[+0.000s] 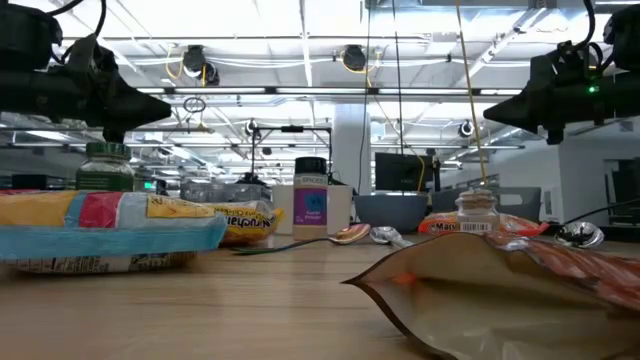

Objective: Pick & Place Food Item

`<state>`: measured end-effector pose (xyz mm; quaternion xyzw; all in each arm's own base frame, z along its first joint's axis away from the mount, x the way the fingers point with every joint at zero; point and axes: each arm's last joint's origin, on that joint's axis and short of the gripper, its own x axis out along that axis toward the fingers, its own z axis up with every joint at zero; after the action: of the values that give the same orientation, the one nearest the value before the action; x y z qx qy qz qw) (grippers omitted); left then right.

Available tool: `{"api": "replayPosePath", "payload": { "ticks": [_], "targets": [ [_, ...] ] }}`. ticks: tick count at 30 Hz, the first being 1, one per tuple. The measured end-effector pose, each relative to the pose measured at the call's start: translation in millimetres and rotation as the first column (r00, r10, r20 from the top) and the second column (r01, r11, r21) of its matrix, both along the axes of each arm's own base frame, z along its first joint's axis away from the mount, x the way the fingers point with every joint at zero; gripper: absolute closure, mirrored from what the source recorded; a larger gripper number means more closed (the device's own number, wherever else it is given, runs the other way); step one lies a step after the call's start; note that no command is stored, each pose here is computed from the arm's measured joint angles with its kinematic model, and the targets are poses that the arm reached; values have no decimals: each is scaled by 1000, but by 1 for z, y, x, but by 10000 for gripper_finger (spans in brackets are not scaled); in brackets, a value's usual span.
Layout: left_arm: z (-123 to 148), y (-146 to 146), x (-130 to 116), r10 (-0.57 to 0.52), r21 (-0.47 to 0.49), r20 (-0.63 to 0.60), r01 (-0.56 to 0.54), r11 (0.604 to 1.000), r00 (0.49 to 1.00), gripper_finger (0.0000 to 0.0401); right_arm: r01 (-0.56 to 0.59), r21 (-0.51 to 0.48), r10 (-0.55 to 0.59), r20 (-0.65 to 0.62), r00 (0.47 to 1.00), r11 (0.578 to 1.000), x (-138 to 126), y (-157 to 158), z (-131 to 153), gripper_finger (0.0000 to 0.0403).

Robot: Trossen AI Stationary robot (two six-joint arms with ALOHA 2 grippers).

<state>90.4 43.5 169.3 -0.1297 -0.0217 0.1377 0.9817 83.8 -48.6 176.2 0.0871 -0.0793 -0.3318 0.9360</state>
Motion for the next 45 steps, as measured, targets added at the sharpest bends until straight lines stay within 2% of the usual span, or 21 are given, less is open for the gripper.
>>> {"api": "replayPosePath", "payload": {
  "ticks": [25, 28, 31, 34, 40, 45],
  "targets": [
    [0, 0, 0, 0, 0, 0, 0, 1000, 1000, 343, -2, 9, 2, 8, 1000, 1000, 0, 0, 0, 399],
    [0, 0, 0, 0, 0, 0, 0, 1000, 1000, 343, -20, 103, 11, 87, 996, 994, 0, 0, 0, 398],
    [0, 0, 0, 0, 0, 0, 0, 1000, 1000, 343, -56, 239, 6, 204, 979, 969, 0, 0, 0, 399],
    [0, 0, 0, 0, 0, 0, 0, 1000, 1000, 343, -86, 318, -5, 275, 961, 944, 0, 0, 0, 398],
    [0, 0, 0, 0, 0, -1, 0, 1000, 1000, 343, -117, 386, -23, 338, 941, 915, 0, 0, 0, 398],
    [0, 0, 0, 0, 0, 0, 0, 1000, 1000, 343, -154, 373, 17, 346, 938, 915, 1, 1, 2, 398]
  ]
}}
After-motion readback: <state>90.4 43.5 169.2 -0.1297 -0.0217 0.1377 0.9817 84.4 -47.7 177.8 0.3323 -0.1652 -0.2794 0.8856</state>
